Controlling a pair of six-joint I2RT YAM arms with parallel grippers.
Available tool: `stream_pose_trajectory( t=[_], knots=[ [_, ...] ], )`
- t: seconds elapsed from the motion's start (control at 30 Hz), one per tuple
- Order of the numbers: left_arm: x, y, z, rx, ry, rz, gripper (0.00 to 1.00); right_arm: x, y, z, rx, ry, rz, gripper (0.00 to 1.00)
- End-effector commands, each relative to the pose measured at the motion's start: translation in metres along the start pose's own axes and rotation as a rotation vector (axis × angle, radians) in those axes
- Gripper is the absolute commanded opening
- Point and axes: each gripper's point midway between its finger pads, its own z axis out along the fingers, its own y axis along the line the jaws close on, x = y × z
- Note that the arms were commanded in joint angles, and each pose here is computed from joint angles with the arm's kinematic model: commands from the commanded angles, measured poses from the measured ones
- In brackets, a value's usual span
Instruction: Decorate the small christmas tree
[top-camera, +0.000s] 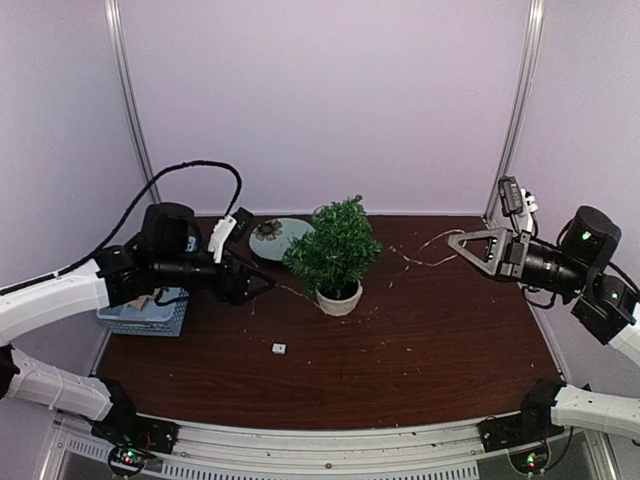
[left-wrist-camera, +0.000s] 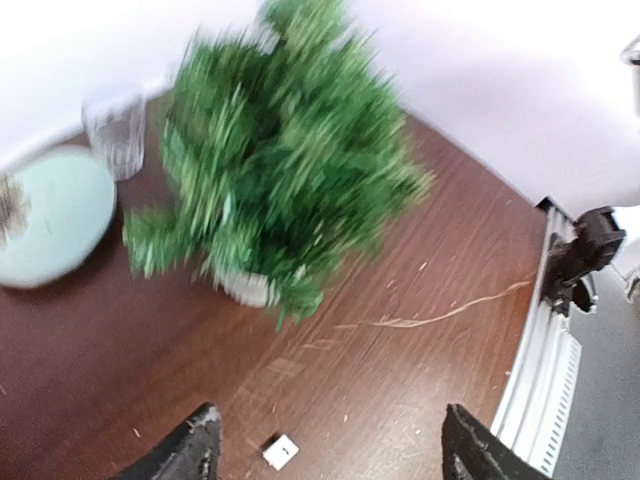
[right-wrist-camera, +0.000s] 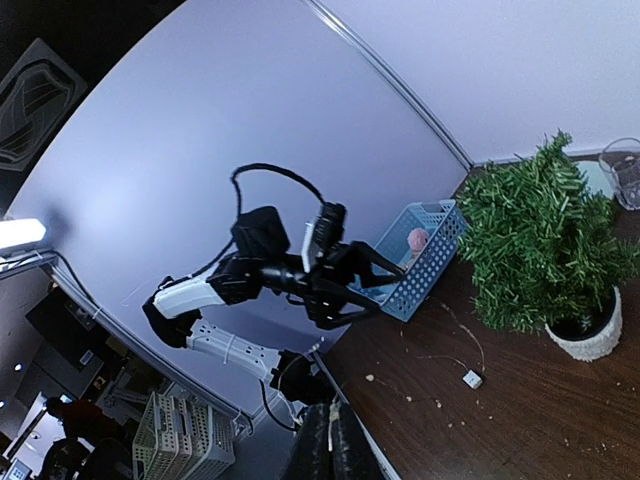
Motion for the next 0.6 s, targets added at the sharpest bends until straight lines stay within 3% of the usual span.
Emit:
stream_pose_trajectory(
  t=[0.0, 0.2, 0.43, 0.57],
  knots=[
    [-0.030, -0.042, -0.039, 0.116, -0.093, 0.232, 0.77, -0.003, -0.011, 0.004, 0.029, -0.028, 0.036, 0.00],
    [-0.051, -0.108, -0.063, 0.213, -0.167, 0.643, 0.75, 0.011, -0.031, 0.016, 0.055, 0.016, 0.106, 0.00],
    [-0.043, -0.170, -0.034, 0.254, -0.137, 1.015, 0.74, 0.023, -0.044, 0.028, 0.057, 0.045, 0.172, 0.00],
    [-0.048, -0.194, -0.015, 0.242, -0.139, 1.160, 0.67, 0.034, -0.044, 0.036, 0.051, 0.088, 0.181, 0.00]
  ],
)
